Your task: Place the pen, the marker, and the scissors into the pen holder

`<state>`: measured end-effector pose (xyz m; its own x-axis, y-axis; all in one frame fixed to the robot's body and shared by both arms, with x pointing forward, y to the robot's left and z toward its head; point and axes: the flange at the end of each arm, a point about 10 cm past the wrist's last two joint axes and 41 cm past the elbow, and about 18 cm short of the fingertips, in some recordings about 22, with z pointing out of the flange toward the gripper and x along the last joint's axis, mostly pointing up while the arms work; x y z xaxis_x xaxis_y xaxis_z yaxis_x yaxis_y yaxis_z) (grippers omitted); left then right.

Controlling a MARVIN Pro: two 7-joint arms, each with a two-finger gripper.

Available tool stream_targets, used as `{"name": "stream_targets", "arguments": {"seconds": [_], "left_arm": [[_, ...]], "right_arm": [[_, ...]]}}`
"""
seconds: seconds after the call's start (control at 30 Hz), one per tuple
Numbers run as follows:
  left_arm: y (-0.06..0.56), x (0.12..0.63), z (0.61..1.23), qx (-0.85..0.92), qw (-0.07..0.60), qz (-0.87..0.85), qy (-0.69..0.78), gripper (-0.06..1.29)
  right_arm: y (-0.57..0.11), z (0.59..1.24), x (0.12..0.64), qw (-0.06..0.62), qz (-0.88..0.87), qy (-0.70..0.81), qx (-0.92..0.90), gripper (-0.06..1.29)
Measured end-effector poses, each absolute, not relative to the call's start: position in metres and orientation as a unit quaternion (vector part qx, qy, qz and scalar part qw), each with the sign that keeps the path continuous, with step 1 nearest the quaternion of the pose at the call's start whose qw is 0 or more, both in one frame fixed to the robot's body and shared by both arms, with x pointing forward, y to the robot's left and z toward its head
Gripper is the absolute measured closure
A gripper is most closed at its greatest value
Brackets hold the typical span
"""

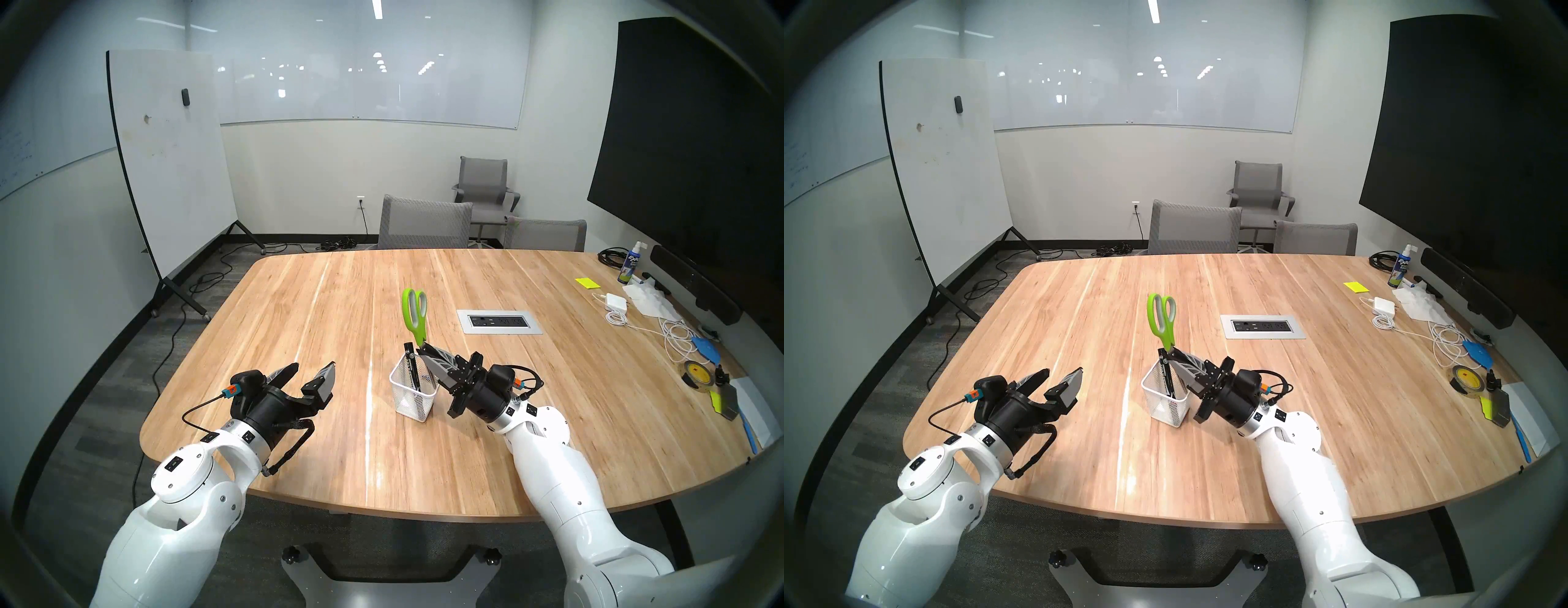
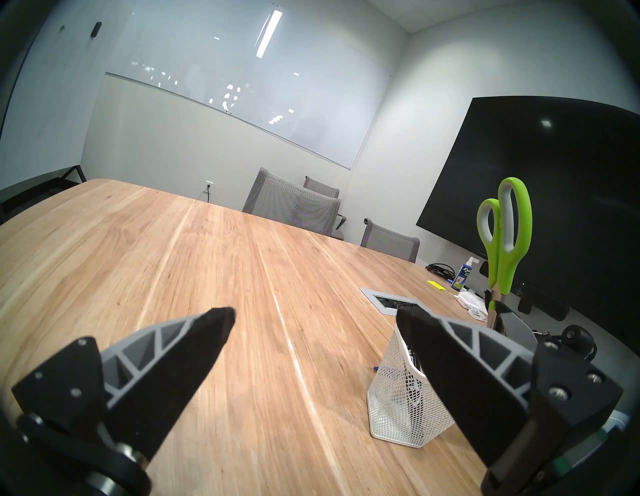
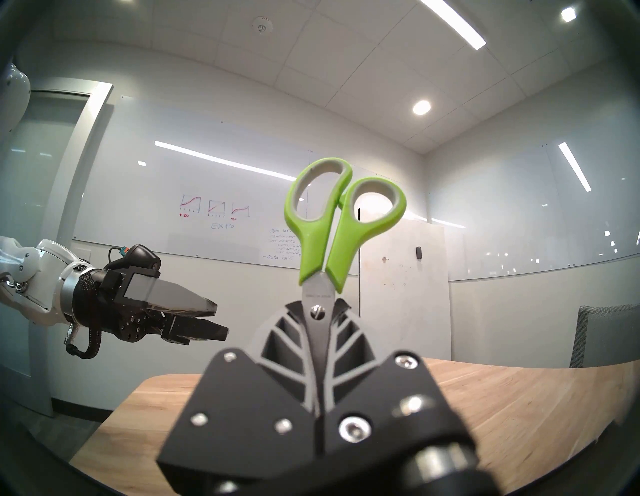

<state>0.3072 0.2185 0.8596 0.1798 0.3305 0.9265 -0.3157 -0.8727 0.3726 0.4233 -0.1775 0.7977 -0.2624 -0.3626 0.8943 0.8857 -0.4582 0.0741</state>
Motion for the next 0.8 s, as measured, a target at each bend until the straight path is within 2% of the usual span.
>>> {"name": "stream_targets", "arguments": {"seconds": [0.8], "left_arm": [[0.2185, 0.3072, 0.8597, 0.725, 0.252, 0.640, 0.005, -0.04]], "right_arm": [[-0.1879, 0.7927, 0.4193, 0.421, -0.735, -0.303, -0.438, 1.23]]}}
